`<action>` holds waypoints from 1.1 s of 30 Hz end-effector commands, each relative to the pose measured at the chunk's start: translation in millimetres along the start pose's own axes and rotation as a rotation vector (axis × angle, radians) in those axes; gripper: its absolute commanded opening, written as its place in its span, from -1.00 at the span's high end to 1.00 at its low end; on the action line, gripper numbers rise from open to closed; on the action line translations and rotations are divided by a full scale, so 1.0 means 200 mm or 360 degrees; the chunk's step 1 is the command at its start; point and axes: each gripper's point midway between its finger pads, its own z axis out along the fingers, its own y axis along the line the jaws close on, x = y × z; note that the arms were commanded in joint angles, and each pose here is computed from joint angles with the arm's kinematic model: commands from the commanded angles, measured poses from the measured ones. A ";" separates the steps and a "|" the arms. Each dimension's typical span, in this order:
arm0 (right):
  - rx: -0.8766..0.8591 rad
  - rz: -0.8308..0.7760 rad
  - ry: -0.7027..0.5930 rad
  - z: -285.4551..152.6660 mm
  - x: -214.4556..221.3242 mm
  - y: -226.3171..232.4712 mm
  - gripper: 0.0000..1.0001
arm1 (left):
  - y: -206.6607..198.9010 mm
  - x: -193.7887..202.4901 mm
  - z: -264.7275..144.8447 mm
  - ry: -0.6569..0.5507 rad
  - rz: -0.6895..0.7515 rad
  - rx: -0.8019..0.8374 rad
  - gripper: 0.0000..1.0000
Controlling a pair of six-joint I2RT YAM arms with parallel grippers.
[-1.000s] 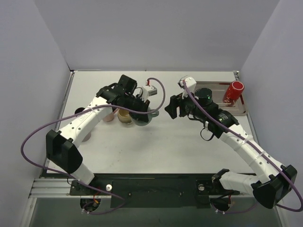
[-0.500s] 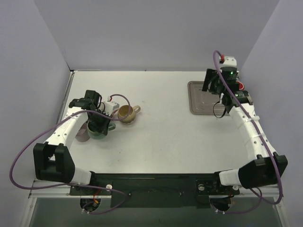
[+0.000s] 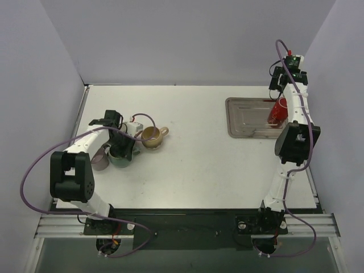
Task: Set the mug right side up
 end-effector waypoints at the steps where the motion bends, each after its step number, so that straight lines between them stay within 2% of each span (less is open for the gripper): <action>1: 0.0045 0.0065 0.0014 0.07 -0.09 -0.14 -0.44 | 0.05 -0.10 -0.03 -0.0155 0.0022 0.0018 0.43; 2: 0.0041 0.0079 0.0011 0.12 -0.09 -0.14 -0.45 | 0.06 -0.11 -0.04 -0.0165 0.0017 0.0022 0.32; 5: -0.0076 0.0036 0.0037 0.21 -0.05 -0.07 -0.46 | 0.06 -0.09 -0.05 -0.0154 0.0014 0.0050 0.17; 11: 0.0068 0.0063 0.0105 0.36 0.08 -0.15 -0.46 | 0.04 -0.13 -0.18 -0.0196 0.0041 0.0062 -0.08; 13: 0.0073 0.0167 0.0114 0.41 0.10 -0.17 -0.46 | 0.04 -0.14 -0.23 -0.0206 0.0031 0.0070 -0.10; 16: -0.0001 0.0181 0.0158 0.48 0.16 -0.12 -0.46 | 0.01 -0.16 -0.25 -0.0218 0.0030 0.0121 -0.11; 23: -0.0092 0.0173 0.0286 0.54 0.30 -0.05 -0.37 | 0.07 -0.17 -0.32 -0.0247 -0.0017 0.0068 -0.11; 27: -0.0138 0.0155 0.0318 0.50 0.32 -0.02 0.01 | 0.06 -0.17 -0.35 -0.0272 0.0003 0.0075 -0.11; 33: -0.0262 0.0059 0.0428 0.33 0.40 0.09 0.10 | 0.07 -0.21 -0.42 -0.0324 0.0030 0.0045 -0.11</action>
